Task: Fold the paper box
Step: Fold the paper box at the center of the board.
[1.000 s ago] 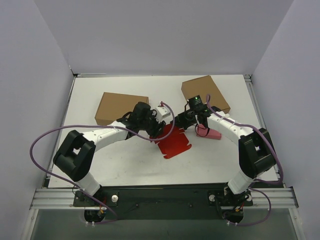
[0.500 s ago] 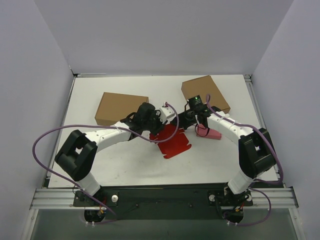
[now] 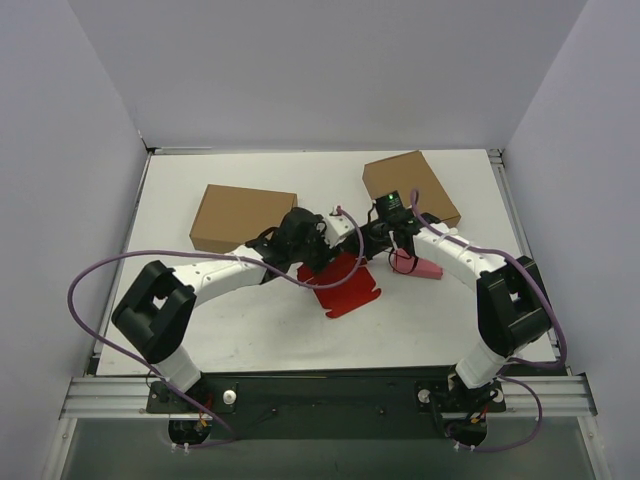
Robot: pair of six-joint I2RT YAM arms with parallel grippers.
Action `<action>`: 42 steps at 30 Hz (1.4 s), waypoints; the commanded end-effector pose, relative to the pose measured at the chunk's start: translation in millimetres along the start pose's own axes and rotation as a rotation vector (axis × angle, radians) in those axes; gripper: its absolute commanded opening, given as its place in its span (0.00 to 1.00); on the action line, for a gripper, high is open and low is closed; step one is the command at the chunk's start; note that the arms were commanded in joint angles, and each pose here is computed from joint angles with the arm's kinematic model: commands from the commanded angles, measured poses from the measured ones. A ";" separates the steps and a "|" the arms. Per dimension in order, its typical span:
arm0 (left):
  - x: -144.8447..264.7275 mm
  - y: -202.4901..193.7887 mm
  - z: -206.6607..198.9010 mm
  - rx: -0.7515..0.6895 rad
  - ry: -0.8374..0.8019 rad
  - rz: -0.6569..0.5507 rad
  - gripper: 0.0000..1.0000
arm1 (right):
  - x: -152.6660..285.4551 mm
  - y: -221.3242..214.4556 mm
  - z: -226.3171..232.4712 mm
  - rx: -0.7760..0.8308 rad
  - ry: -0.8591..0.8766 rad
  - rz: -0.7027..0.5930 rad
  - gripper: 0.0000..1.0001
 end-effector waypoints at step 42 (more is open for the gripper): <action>29.4 -48.7 64.1 1.053 -0.065 -0.186 0.67 | 34.7 32.6 41.6 -0.352 0.145 -0.047 0.00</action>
Point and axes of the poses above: each gripper's point midway between its finger pads, its own x axis back along the fingers, its own z axis along the line the jaws close on, y = z × x, the point moved 4 cm from there along x, back along the fingers, and after that the axes turned 4 degrees about x, right-handed, at the moved point
